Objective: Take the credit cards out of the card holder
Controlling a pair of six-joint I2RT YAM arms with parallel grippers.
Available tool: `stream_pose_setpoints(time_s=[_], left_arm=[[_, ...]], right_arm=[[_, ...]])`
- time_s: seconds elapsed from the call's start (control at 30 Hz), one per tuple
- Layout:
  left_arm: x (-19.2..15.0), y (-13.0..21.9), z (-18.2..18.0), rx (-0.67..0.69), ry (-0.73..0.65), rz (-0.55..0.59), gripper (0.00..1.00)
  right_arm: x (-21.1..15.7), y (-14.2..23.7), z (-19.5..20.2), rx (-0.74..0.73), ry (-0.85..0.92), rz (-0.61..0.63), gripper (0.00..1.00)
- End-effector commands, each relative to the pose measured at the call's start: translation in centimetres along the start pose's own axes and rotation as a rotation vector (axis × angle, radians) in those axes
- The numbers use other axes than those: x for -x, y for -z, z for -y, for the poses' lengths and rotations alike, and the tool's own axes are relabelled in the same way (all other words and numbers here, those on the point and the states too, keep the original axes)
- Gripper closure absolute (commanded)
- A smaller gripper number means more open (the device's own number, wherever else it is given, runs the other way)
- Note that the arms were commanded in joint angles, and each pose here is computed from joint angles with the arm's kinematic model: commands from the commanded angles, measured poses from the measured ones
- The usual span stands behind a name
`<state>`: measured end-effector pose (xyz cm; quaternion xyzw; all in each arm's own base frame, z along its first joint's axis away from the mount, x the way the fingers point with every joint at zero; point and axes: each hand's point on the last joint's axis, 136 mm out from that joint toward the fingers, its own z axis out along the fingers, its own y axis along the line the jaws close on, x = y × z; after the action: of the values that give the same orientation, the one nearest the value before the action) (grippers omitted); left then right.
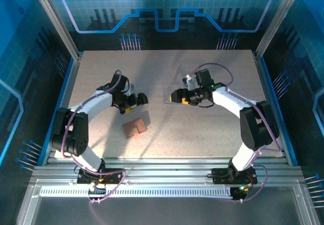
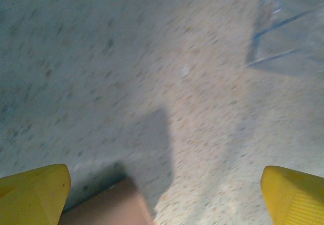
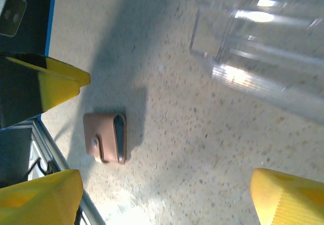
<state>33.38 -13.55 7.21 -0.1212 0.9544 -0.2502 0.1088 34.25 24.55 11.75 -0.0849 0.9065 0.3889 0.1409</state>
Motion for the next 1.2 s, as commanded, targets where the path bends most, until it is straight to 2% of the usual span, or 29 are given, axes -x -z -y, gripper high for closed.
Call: stream_pose_setpoints(time_s=[0.0, 0.23, 0.43, 0.57, 0.7, 0.87, 1.07, 1.17], left_arm=[[-2.9, 0.3, -2.6, 0.087, 0.026, -0.064, 0.02], [-4.9, -0.3, -3.3, 0.078, 0.073, -0.114, 0.02], [-6.6, 0.6, -3.0, 0.056, 0.090, -0.113, 0.02], [-8.4, 0.0, -2.5, 0.028, 0.111, -0.148, 0.04], [-10.0, -0.7, -1.6, -0.004, 0.128, -0.168, 0.12], [-10.6, -1.0, 0.1, -0.059, 0.141, -0.155, 0.16], [-10.9, -2.1, 3.2, -0.143, 0.146, -0.166, 0.32], [-11.6, -2.6, 4.5, -0.166, 0.144, -0.177, 0.33]], right_arm=[[-2.4, 0.7, 0.1, -0.015, -0.024, -0.050, 0.13], [-4.3, 0.8, -1.0, 0.000, -0.013, -0.093, 0.14], [-5.5, 0.6, -1.5, -0.003, -0.009, -0.123, 0.13], [-6.1, 0.2, -2.0, -0.007, -0.008, -0.143, 0.16], [-6.8, -0.4, -2.1, -0.039, -0.018, -0.153, 0.20], [-7.8, -1.4, -2.3, -0.058, -0.024, -0.176, 0.22], [-8.6, -2.2, -2.2, -0.102, -0.057, -0.187, 0.31], [-9.2, -2.1, -1.8, -0.129, -0.081, -0.185, 0.33]])
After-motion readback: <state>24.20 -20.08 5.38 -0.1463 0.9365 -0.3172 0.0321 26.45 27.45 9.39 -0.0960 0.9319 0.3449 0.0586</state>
